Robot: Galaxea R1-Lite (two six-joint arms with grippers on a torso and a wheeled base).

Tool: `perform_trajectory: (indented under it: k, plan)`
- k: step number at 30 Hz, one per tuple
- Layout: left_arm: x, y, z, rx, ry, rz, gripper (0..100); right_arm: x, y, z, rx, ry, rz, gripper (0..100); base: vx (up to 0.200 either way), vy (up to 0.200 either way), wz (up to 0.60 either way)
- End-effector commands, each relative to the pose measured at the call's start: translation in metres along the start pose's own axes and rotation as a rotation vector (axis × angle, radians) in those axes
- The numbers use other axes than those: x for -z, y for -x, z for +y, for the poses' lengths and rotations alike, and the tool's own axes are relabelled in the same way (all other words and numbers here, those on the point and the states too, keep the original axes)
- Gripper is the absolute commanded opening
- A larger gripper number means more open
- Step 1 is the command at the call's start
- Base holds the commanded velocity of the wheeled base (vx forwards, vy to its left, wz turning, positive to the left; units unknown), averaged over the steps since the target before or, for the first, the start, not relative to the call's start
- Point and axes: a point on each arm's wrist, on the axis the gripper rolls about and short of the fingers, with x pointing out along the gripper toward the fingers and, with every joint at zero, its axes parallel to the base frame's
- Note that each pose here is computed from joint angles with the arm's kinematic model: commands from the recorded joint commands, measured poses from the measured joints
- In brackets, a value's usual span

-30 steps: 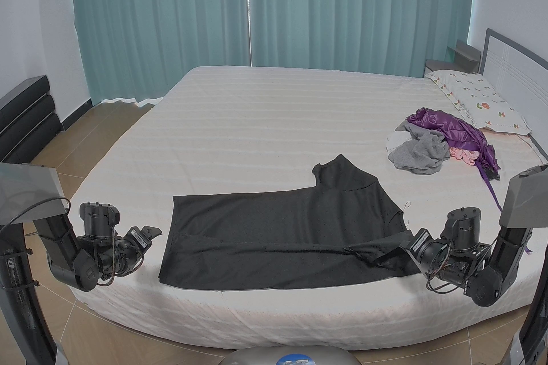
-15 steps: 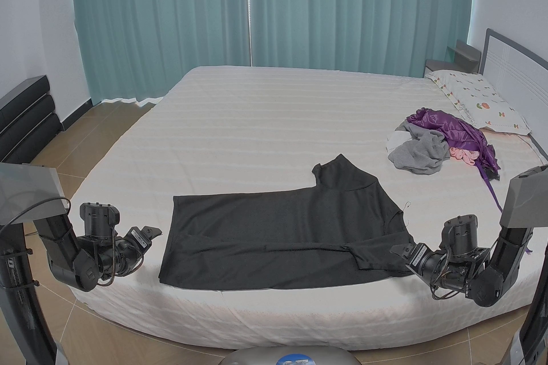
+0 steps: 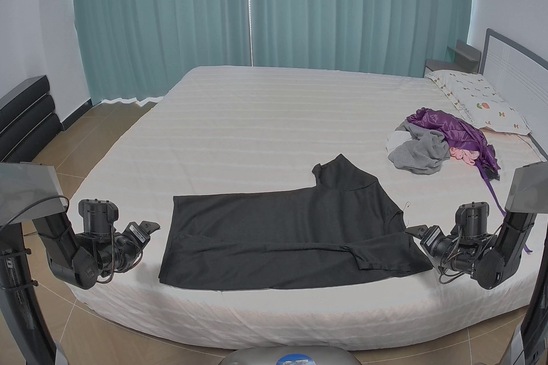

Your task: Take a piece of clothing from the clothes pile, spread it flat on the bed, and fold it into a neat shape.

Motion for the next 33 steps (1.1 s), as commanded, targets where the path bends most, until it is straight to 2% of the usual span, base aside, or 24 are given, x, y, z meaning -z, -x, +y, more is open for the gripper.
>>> perform_trajectory:
  k: [1, 6, 33]
  plan:
    - [-0.0014, 0.0004, -0.0004, 0.004, 0.006, -0.006, 100, -0.0002, -0.0020, -0.0024, 0.007, -0.008, 0.003, 100, 0.200, 0.000, 0.00]
    - [0.0001, 0.0007, -0.0016, 0.007, 0.002, -0.002, 100, 0.0010, -0.0024, -0.0020, 0.007, -0.007, 0.007, 100, 0.200, 0.000, 0.00]
    - [0.0013, -0.0018, -0.0007, 0.005, 0.002, 0.005, 100, 0.0035, -0.0103, -0.0101, 0.025, -0.016, 0.012, 100, 0.000, 0.000, 0.00]
